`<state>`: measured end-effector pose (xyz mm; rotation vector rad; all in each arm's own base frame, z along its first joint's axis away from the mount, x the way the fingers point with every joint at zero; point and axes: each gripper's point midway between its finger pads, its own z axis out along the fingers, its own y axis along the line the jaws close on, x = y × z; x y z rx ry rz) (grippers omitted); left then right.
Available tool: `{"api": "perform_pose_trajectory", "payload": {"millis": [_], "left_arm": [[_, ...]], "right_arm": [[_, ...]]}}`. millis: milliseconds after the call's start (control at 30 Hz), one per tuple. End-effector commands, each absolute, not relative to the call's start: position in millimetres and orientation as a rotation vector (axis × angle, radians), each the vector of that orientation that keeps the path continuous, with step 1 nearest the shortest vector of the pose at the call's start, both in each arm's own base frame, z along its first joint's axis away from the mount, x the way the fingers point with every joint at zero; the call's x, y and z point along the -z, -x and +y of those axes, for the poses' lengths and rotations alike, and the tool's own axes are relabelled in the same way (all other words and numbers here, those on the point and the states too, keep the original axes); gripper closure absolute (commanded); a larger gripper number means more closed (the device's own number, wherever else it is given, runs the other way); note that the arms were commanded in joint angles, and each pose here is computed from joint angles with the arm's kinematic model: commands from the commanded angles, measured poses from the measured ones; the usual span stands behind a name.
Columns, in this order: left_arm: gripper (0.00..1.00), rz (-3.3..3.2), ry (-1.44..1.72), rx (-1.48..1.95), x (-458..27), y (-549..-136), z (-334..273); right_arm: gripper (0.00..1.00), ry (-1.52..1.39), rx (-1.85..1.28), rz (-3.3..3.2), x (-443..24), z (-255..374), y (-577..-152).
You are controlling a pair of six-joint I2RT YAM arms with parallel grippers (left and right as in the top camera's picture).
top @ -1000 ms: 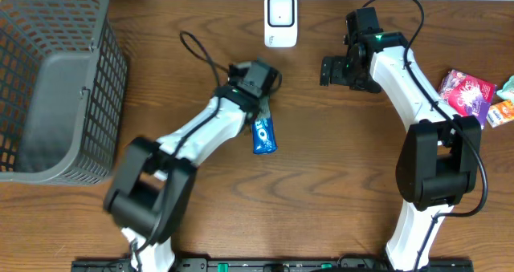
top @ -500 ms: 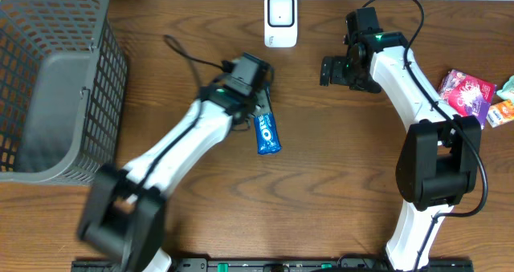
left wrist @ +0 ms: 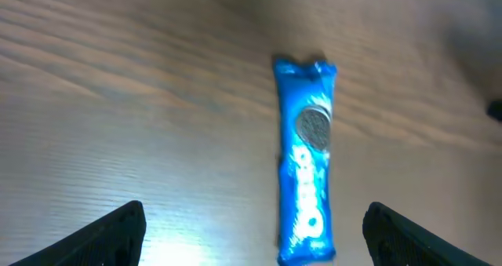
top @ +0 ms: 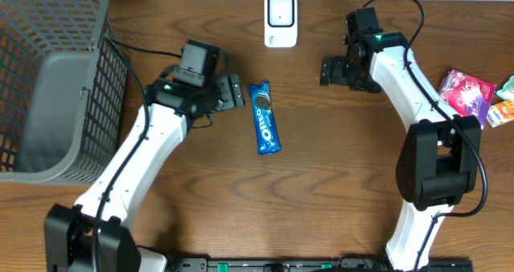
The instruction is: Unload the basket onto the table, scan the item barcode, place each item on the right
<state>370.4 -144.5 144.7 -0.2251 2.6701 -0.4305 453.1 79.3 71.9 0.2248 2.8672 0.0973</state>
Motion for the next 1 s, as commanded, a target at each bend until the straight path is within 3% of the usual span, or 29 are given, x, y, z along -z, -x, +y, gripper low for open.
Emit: {"api": "perform_pose_trajectory", "payload": {"millis": [0, 233, 367, 567, 633, 733, 833, 867, 900, 967], "left_arm": [[0.11, 2.832, 0.016, 0.747, -109.5, -343.3, -187.6], [0.11, 2.960, 0.044, 0.763, -49.8, -344.5, -199.1], [0.11, 2.947, 0.001, 0.997, -37.6, -345.9, -225.7], [0.13, 3.008, 0.037, 0.968, -2.2, -343.9, -231.7], [0.22, 3.025, 0.089, 0.968, 7.9, -344.8, -232.5], [0.44, 3.033, 0.102, 0.966, 20.5, -346.2, -233.0], [0.69, 3.043, 0.108, 0.948, 28.7, -346.5, -231.6], [0.88, 3.044, 0.112, 0.917, 30.5, -347.8, -228.9], [0.92, 3.046, 0.120, 0.867, 33.5, -349.5, -224.2], [0.92, 3.046, 0.139, 0.799, 36.7, -352.7, -217.9]], "right_arm": [[0.01, -0.231, -0.087, 2.856, -76.4, 81.7, -451.6], [0.01, -0.231, -0.087, 2.856, -76.4, 81.7, -451.6], [0.01, -0.231, -0.087, 2.856, -76.4, 81.7, -451.6], [0.01, -0.230, -0.087, 2.856, -76.4, 82.1, -451.6], [0.01, -0.230, -0.087, 2.856, -76.4, 82.0, -451.6], [0.01, -0.234, -0.086, 2.856, -76.4, 80.8, -451.8], [0.01, -0.240, -0.085, 2.855, -76.4, 78.7, -452.2], [0.01, -0.240, -0.085, 2.855, -76.4, 78.7, -452.2], [0.01, -0.240, -0.086, 2.856, -76.4, 79.0, -452.1], [0.01, -0.239, -0.086, 2.856, -76.4, 79.1, -452.0]]}}
